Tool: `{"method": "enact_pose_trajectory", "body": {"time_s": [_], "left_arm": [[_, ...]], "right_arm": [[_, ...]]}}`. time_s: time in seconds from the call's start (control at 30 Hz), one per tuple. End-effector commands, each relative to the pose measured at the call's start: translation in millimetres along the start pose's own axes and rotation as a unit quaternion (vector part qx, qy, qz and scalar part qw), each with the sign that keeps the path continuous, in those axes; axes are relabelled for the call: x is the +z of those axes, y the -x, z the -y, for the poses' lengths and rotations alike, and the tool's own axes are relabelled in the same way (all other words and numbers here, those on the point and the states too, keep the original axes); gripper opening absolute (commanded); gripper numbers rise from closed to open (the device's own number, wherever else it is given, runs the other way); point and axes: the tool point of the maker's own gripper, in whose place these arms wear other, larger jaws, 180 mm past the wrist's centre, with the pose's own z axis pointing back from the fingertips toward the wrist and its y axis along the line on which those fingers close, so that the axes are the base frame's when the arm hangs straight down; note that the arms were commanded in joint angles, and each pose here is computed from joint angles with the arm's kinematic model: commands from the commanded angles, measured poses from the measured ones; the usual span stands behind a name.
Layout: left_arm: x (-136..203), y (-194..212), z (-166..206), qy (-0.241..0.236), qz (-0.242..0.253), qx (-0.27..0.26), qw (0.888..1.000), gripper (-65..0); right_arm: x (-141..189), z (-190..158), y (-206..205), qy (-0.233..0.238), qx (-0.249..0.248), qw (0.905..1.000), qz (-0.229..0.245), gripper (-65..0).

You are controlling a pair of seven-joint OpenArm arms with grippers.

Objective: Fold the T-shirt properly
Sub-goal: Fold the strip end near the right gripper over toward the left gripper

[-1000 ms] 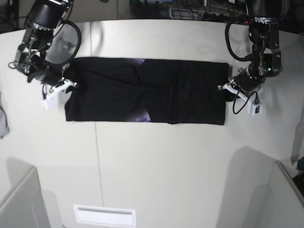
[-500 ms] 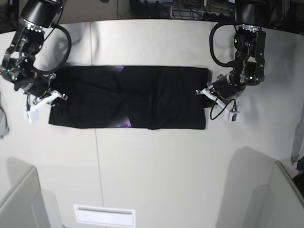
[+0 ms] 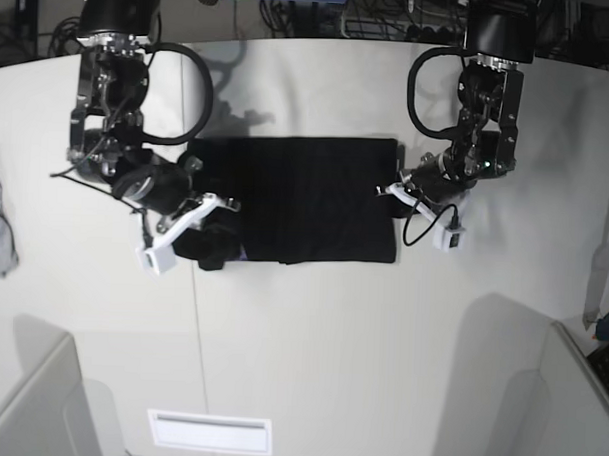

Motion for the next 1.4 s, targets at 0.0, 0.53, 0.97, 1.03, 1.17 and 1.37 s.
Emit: {"method": "enact_pose_trajectory", "body": {"time_s": [0.0, 0.53, 0.97, 1.03, 1.17, 1.37], "left_arm": [[5, 4, -11, -0.021, -0.014, -0.009, 1.0, -65.0], [21, 5, -29, -0.04, -0.014, -0.033, 0.999, -65.0], [66, 6, -63, -0.08, -0.024, -0.016, 0.996, -65.0], [79, 3, -75, -0.094, -0.024, -0.005, 0.995, -65.0], [101, 2, -96, -0.109, -0.04, -0.022, 0.993, -65.0], [124, 1, -125, -0.139, -0.027, -0.007, 0.99, -65.0]], "right_arm": [[1, -13, -13, -0.016, 0.005, 0.9995, 0.026, -65.0], [-55, -84, 11, -0.077, 0.014, 0.9969, -0.008, -65.0], [-83, -93, 21, -0.064, 0.012, 0.9978, -0.012, -65.0], [-90, -90, 23, -0.058, 0.015, 0.998, -0.018, -65.0], [-96, -84, 26, -0.05, 0.01, 0.9986, -0.016, -65.0], [-96, -84, 27, -0.05, 0.009, 0.9985, -0.018, -65.0]]}}
